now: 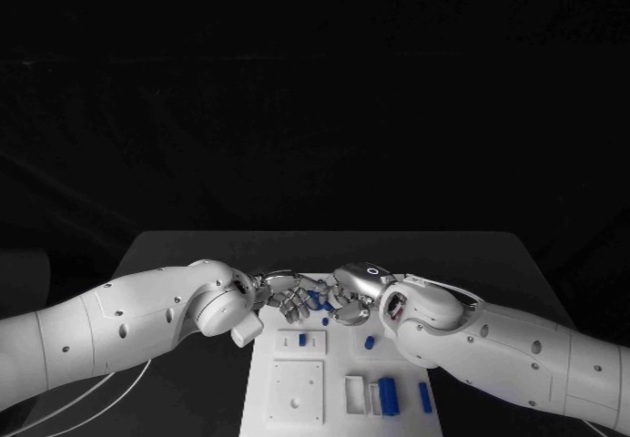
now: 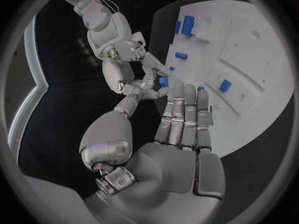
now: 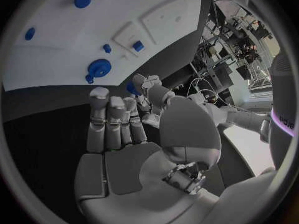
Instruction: Assemble the parts on the task board
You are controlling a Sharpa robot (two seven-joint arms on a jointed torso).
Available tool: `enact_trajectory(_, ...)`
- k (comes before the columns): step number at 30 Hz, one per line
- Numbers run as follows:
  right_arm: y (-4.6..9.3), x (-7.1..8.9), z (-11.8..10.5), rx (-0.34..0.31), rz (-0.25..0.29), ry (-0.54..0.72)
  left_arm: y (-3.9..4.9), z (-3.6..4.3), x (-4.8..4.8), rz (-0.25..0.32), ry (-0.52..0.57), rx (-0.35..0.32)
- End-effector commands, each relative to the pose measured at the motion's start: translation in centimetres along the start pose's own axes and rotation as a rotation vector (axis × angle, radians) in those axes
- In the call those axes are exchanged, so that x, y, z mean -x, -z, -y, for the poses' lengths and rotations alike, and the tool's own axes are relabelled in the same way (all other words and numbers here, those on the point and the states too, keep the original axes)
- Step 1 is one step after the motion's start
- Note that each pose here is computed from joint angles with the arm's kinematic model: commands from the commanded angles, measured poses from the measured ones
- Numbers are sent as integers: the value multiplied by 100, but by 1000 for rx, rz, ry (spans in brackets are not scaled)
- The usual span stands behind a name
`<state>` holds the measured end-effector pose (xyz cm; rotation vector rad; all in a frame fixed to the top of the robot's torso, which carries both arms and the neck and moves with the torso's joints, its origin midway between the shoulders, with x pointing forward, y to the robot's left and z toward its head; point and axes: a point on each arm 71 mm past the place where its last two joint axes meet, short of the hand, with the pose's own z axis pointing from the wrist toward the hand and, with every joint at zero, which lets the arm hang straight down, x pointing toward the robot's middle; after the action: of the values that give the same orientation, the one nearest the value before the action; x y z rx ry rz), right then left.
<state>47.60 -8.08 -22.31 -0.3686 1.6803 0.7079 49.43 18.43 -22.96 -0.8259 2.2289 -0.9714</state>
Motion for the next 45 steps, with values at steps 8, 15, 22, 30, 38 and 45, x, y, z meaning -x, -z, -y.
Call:
enact_trajectory(8, 7, 2, -5, -47, -10, 63, 1, -47, -82, -18, -72, 81)
enact_trajectory(15, -2, 0, 5, -56, -11, 64, 8, -49, -115, -51, -16, 75)
enact_trajectory(22, -21, -5, -28, -44, -12, 62, 6, -10, -138, -38, 9, 39)
enact_trajectory(30, -27, -4, -49, -40, -10, 55, -48, 53, -193, -23, 33, 24)
enact_trajectory(38, -26, -1, -69, -37, -5, 54, -57, 58, -195, -6, 28, 33)
enact_trajectory(45, -31, -1, -96, -31, -4, 52, -67, 72, -199, 5, 34, 27)
